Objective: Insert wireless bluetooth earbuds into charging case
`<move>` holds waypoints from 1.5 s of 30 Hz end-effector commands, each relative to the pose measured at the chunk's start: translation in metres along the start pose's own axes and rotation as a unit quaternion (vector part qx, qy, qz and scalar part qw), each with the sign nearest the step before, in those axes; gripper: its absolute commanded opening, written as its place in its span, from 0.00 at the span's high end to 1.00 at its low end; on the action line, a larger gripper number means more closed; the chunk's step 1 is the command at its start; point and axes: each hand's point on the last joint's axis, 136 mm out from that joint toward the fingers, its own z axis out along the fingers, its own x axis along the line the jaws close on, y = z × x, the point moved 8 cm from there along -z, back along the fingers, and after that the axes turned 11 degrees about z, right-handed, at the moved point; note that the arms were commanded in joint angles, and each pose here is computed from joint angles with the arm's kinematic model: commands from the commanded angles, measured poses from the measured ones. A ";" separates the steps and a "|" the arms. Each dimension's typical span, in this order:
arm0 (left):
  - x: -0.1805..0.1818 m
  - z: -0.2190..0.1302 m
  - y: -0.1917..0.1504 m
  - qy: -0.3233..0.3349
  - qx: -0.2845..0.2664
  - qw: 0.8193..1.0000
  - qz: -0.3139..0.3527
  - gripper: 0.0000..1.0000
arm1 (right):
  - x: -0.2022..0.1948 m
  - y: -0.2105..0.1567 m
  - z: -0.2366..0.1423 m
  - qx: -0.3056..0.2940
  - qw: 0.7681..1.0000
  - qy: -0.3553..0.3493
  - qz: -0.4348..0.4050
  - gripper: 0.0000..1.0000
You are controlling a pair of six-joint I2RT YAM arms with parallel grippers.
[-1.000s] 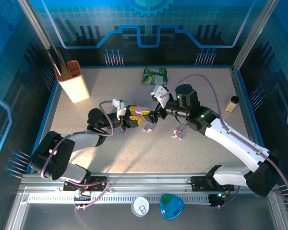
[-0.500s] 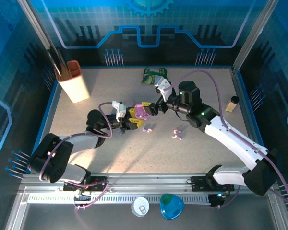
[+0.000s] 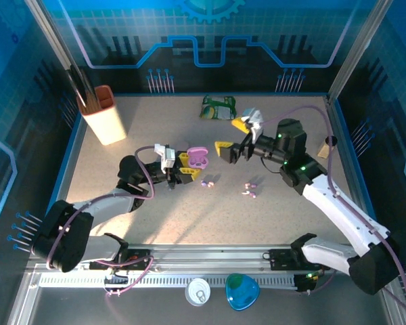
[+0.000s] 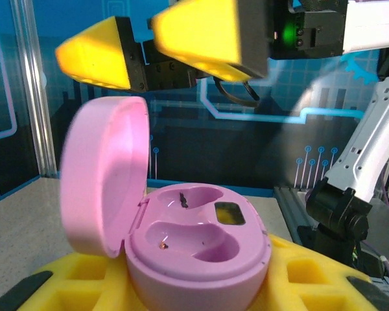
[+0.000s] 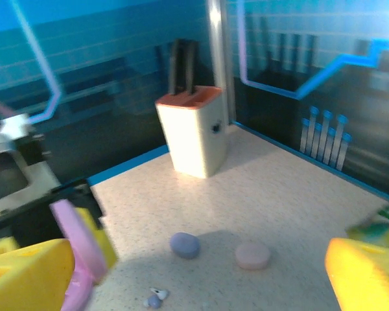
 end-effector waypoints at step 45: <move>-0.004 0.006 0.005 0.019 0.024 0.998 0.046 0.66 | -0.110 -0.224 -0.032 0.277 0.822 -0.238 0.437 0.08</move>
